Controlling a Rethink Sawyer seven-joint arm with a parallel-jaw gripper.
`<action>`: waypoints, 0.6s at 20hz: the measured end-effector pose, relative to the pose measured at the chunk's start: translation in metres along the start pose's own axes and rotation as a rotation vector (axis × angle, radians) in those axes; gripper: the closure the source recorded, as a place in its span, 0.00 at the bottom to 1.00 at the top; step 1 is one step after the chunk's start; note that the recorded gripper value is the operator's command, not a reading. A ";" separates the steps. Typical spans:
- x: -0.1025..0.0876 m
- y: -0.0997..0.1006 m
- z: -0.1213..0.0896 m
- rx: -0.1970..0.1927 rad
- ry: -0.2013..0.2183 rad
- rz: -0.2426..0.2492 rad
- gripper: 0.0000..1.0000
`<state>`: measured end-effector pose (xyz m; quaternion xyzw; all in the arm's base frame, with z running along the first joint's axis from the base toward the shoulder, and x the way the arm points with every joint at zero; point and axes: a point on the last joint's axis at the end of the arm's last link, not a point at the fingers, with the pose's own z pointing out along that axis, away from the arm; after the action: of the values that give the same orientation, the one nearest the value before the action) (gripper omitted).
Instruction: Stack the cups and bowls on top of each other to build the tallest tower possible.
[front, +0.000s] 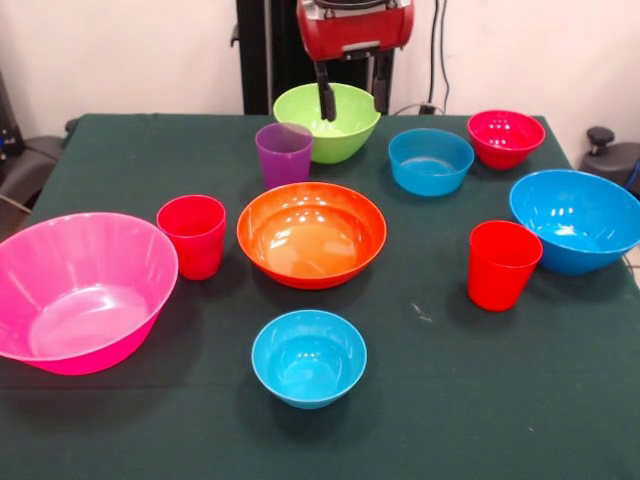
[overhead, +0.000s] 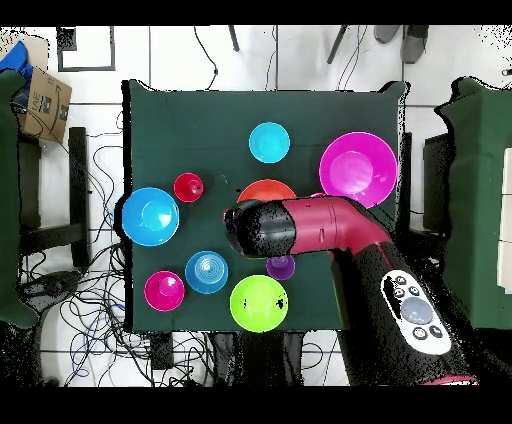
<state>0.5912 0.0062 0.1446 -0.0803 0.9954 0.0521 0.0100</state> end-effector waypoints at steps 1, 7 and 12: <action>0.000 0.000 0.000 -0.001 0.006 0.000 0.00; 0.010 -0.004 -0.001 -0.008 0.075 0.006 0.00; 0.012 -0.008 -0.001 -0.010 0.081 0.013 0.00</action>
<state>0.5808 -0.0039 0.1447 -0.0757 0.9952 0.0540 -0.0311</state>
